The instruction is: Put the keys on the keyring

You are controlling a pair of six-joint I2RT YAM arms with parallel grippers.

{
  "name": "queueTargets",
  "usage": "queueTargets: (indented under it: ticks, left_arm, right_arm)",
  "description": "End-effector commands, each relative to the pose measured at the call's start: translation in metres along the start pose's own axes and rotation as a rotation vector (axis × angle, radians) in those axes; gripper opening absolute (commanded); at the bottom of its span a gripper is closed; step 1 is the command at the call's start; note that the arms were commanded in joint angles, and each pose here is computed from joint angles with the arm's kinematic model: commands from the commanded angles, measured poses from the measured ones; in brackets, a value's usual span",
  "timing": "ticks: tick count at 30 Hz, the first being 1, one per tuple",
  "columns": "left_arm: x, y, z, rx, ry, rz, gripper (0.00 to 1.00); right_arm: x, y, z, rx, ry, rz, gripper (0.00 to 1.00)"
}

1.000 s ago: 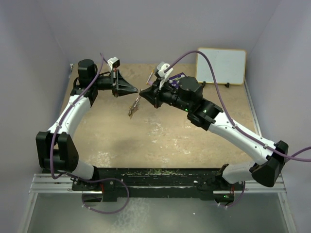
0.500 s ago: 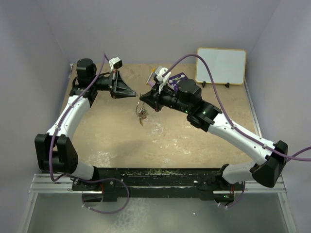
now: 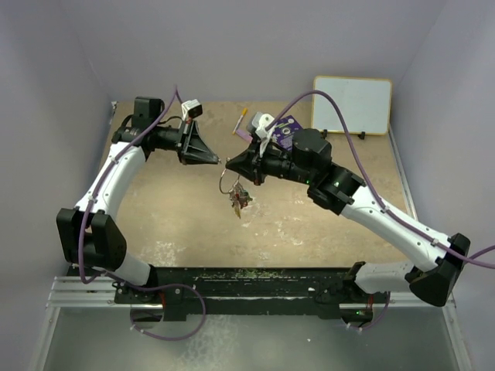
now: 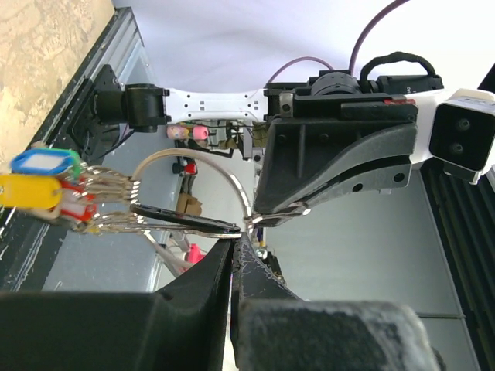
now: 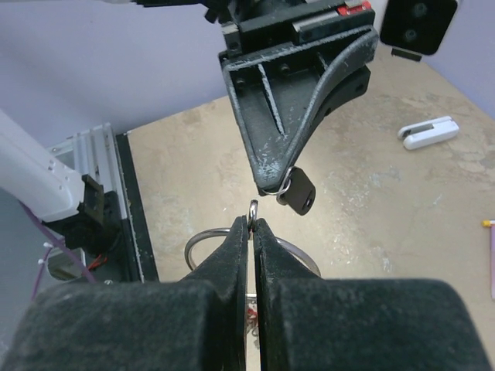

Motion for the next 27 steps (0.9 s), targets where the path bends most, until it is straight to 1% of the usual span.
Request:
queueTargets:
  ticks: [1, 12, 27]
  left_arm:
    - [0.025, -0.025, -0.008, 0.161, 0.12, 0.04, 0.04]
    - [0.034, -0.033, -0.006, 0.162, 0.124, 0.052, 0.04]
    - [0.038, -0.038, -0.003, 0.165, 0.14, 0.058, 0.04]
  right_arm:
    - [-0.036, 0.019, -0.02, -0.061, -0.094, -0.078, 0.0]
    - [-0.026, 0.021, -0.007, -0.113, -0.091, -0.08, 0.0]
    - [-0.013, 0.012, 0.013, -0.108, -0.07, -0.091, 0.0]
Point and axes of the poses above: each gripper's point midway between its finger pads, its own z axis out along the fingers, its own y axis along the line the jaws close on, x = y × z, the point moved 2 cm from there along -z, back along the fingers, and after that the axes turned 5 degrees about z, right-handed, at the moved point
